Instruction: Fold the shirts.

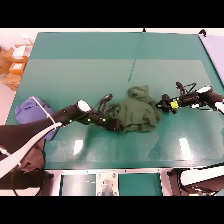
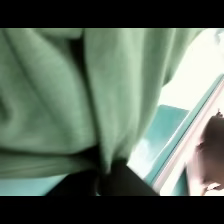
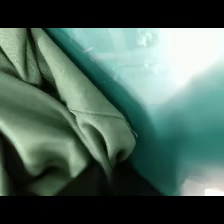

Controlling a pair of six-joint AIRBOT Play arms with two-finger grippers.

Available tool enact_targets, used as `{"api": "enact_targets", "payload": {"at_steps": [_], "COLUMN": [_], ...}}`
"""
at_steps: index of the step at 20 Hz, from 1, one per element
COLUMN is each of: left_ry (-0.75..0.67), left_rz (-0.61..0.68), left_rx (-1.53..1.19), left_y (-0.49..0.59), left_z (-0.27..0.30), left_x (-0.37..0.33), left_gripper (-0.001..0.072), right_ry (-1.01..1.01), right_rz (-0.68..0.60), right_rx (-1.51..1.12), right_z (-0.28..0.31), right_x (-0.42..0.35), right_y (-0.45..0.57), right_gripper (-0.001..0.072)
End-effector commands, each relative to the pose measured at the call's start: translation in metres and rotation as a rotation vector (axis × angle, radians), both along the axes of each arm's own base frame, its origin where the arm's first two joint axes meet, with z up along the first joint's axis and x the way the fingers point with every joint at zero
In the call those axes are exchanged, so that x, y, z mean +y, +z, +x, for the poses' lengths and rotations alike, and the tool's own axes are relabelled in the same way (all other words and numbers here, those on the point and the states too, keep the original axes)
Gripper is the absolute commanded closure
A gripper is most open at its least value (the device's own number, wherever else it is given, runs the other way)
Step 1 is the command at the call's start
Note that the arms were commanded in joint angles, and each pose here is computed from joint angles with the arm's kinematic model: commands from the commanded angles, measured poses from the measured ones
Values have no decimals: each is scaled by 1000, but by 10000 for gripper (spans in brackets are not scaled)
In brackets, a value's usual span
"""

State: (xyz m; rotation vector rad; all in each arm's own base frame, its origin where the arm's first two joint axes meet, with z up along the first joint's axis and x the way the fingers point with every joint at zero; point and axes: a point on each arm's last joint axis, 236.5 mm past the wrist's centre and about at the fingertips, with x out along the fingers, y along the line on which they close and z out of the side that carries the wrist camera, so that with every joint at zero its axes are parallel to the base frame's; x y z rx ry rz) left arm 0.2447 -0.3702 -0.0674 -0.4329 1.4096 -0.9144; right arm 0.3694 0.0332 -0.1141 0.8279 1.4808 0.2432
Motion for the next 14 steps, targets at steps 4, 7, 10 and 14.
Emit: {"api": "enact_targets", "payload": {"at_steps": [4,7,10,14], "left_ry": [-11,-80,-141,-62], "left_rz": [-4,66,206,337], "left_rx": [-70,-161,-344,-730], "left_y": [12,32,81,226], "left_z": [16,30,60,113], "left_x": [-6,-1,20,60], "left_gripper": [684,685,684,685], "right_ry": [50,89,84,66], "right_rz": [18,6,-68,-196], "right_rx": [-57,-156,-367,-735], "right_z": [15,37,70,88], "right_x": [2,-3,-17,-29], "right_y": [23,67,149,303], "right_gripper": [692,692,693,693]}}
